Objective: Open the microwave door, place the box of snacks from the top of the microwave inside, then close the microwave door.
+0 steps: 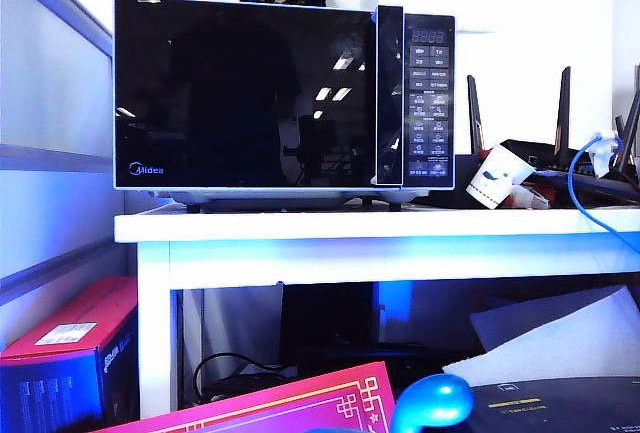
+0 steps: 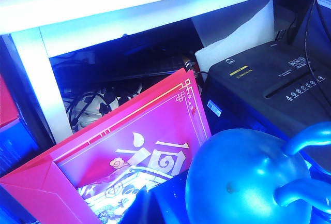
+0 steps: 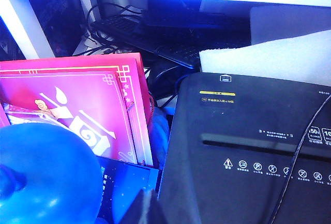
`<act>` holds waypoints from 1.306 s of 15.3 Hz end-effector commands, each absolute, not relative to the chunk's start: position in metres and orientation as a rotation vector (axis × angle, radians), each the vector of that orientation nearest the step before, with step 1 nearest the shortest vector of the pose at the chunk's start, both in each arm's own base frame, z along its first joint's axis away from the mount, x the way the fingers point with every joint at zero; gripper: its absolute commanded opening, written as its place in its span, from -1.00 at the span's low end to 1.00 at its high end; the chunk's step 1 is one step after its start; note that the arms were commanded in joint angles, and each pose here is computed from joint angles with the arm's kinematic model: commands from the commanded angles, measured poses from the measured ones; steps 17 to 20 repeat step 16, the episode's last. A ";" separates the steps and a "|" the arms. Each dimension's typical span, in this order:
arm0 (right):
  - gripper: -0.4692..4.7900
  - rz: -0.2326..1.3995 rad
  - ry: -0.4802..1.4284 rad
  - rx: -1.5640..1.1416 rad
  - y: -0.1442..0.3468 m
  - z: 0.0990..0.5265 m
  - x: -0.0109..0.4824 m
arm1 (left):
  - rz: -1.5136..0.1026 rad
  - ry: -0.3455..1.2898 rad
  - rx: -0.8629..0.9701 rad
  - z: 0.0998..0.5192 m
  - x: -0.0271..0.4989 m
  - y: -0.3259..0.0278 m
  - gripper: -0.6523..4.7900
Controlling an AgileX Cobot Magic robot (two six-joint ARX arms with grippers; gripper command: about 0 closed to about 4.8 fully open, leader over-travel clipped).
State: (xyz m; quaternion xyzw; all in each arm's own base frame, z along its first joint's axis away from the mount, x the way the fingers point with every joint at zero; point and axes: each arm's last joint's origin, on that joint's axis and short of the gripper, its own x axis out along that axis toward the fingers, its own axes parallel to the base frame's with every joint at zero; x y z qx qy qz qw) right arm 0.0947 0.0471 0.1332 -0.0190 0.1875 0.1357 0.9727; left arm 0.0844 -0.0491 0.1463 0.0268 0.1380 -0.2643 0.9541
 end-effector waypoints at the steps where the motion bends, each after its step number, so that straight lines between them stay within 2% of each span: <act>1: -0.84 0.270 0.361 -0.028 0.047 0.136 0.095 | -0.540 0.296 0.062 0.145 0.084 -0.049 -0.78; 3: -0.84 0.252 0.330 -0.012 0.045 0.138 0.095 | -0.529 0.250 0.036 0.149 0.084 -0.044 -0.78; 7: -0.84 0.101 0.199 0.054 0.027 0.146 0.095 | -0.269 0.195 -0.001 0.153 0.092 -0.020 -0.78; 10: -0.84 -0.028 0.103 0.084 0.014 0.154 0.096 | -0.152 0.196 -0.013 0.153 0.093 -0.009 -0.78; 20: -0.84 -0.029 0.112 0.081 0.015 0.153 0.095 | -0.142 0.199 -0.014 0.152 0.093 -0.008 -0.78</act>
